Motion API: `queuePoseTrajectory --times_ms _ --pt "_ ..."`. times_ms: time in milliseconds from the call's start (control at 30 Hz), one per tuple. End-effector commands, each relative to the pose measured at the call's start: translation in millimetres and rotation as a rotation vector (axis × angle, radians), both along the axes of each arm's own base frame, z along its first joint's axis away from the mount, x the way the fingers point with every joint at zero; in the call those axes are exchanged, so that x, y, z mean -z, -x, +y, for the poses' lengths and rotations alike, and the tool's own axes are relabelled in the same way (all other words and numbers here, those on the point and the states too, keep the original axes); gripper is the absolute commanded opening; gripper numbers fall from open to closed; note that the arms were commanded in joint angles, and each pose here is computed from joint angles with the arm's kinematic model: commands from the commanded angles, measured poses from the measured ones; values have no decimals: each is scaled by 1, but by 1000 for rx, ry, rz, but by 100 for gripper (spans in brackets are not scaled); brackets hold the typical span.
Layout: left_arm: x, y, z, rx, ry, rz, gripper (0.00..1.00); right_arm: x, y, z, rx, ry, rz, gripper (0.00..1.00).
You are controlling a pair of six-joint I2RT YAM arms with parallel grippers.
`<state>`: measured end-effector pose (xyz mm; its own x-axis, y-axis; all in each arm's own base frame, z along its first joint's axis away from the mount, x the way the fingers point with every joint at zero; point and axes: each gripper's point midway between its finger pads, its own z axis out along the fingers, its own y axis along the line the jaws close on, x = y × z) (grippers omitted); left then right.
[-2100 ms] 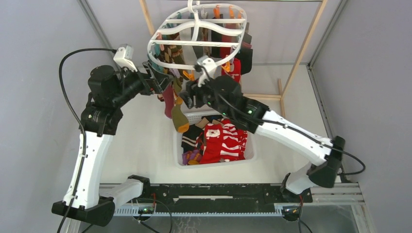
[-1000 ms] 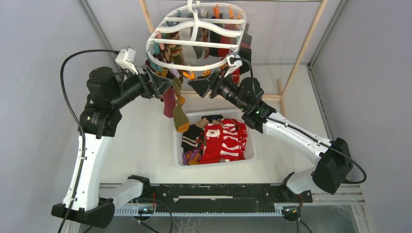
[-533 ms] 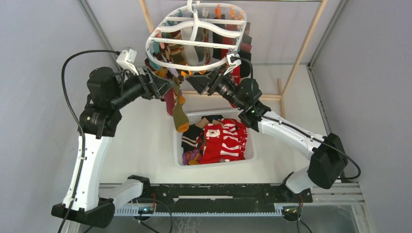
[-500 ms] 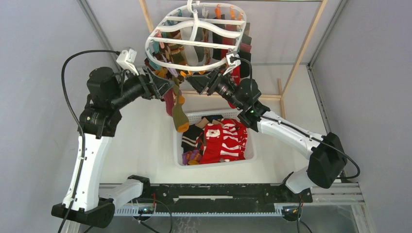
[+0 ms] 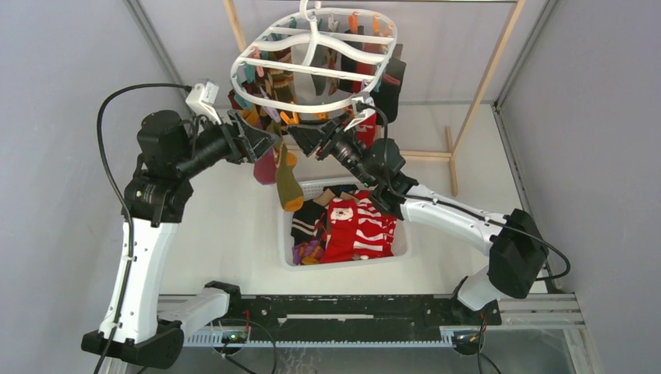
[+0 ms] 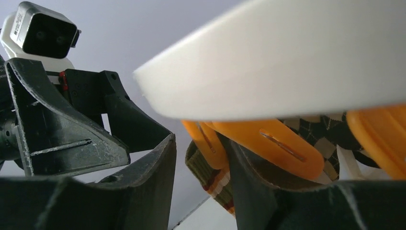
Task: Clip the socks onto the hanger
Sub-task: Open the clamp at the hanger.
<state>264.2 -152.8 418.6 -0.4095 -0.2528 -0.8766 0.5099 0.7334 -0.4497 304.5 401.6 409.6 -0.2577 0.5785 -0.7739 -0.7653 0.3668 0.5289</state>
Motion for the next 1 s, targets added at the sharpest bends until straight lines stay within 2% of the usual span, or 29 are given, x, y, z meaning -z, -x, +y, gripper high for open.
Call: queuePoseTrajectory --times_ms 0,100,267,633,967 --pt "-35 15 3 11 4 -110 69 -15 -3 -3 111 -21 -70 49" --pt "-37 16 5 7 -3 -115 69 -17 -4 -4 156 -26 -71 43" --pt "-38 17 6 3 -4 -120 69 -16 -4 2 191 4 -91 40" --pt "-45 14 5 1 20 -124 69 -35 12 9 293 60 -192 17" --pt "-63 3 -15 72 80 -127 73 -38 17 17 288 110 -212 14"
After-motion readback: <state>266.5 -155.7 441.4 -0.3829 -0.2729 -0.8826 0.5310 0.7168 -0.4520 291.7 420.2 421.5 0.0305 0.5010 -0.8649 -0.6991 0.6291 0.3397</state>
